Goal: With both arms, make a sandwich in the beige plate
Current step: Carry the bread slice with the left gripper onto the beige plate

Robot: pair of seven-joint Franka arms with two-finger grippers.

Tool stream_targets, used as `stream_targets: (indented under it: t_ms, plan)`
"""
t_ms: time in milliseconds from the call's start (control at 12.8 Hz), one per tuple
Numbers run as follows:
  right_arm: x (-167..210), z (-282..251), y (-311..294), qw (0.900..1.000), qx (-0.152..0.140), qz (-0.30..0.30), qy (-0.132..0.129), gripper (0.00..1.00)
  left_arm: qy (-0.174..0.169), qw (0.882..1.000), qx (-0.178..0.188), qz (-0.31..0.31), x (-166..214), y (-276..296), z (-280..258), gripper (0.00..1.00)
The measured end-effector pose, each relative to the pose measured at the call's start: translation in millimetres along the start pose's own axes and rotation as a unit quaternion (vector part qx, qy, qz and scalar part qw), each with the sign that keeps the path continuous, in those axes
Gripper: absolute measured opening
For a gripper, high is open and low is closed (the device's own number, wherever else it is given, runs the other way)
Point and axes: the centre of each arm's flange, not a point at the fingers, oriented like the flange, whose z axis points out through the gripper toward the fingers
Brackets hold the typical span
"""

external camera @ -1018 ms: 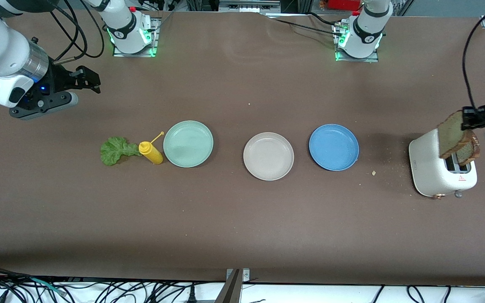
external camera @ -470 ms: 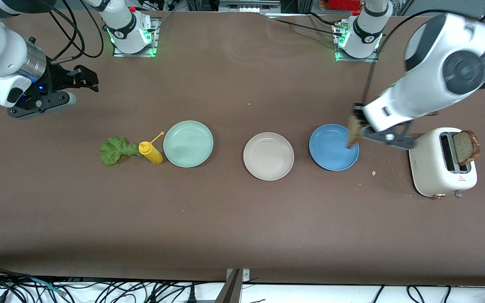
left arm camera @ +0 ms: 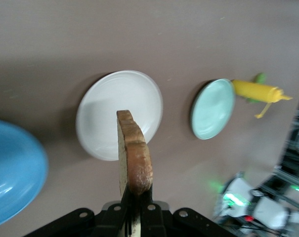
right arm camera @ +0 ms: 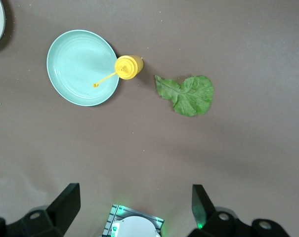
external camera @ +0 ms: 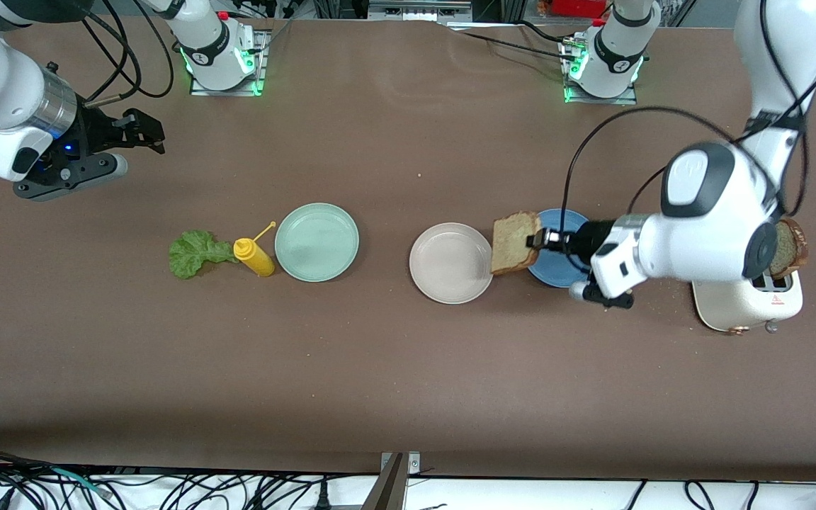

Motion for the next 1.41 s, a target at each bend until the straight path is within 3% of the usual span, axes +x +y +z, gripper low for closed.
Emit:
stream_targets:
  t_ms: [157, 313, 627, 940, 1410]
  plan:
    - [-1, 0, 3, 1.0, 0.001, 0.002, -0.002, 1.0, -0.022, 0.998, -0.049, 0.039, 17, -27, 34, 0.08]
    - [-4, 1, 6, 1.0, 0.002, 0.005, -0.012, 1.0, -0.035, 0.993, -0.076, 0.085, 30, -54, 70, 0.08]
    - [-8, 3, 17, 1.0, 0.009, 0.004, -0.02, 1.0, -0.012, 0.984, -0.1, 0.149, 48, -71, 123, 0.08]
    - [-11, 2, 34, 0.999, 0.027, 0.005, -0.017, 1.0, -0.003, 0.983, -0.097, 0.158, 51, -62, 139, 0.08]
    - [-13, 4, 34, 0.999, 0.031, -0.004, -0.024, 1.0, -0.01, 0.983, -0.095, 0.158, 48, -70, 169, 0.08]
